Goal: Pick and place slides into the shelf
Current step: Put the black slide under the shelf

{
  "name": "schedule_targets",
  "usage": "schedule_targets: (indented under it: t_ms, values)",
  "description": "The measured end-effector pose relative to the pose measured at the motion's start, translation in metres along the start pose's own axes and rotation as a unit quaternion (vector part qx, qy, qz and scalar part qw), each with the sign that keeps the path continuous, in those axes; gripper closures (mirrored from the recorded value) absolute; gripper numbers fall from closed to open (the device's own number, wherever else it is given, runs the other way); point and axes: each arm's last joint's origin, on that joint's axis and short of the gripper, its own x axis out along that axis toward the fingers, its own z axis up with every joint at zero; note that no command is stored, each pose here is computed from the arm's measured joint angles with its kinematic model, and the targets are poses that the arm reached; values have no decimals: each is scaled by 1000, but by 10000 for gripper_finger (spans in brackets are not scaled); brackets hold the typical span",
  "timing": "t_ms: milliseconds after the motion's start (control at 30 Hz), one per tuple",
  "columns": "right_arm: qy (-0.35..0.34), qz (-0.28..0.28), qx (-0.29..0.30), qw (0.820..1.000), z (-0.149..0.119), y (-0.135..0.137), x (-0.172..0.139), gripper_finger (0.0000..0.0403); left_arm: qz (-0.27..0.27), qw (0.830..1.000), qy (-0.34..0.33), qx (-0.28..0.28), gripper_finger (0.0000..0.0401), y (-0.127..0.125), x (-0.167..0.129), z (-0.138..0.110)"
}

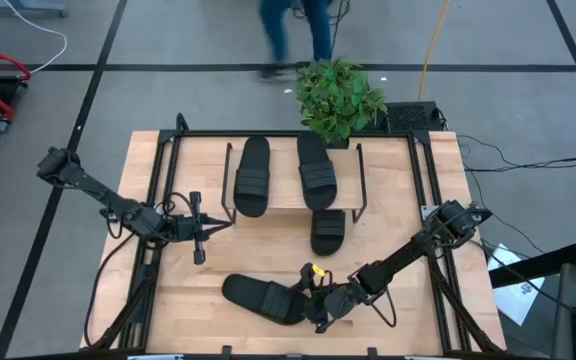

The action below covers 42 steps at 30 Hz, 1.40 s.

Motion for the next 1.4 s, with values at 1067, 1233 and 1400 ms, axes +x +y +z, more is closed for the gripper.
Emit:
schedule_targets:
  t_ms: [1067, 1233, 1400]
  values:
    - [0, -89, -71, 993, -5, -6, 35, 156, -4, 1000, 7, -25, 400, -1, 0, -2]
    - [1, -91, -71, 993, -5, -7, 36, 156, -79, 988, 47, -124, 400, -8, -1, -11]
    - [2, -92, -85, 992, -5, -8, 36, 156, -146, 952, 129, -238, 400, -24, 0, -25]
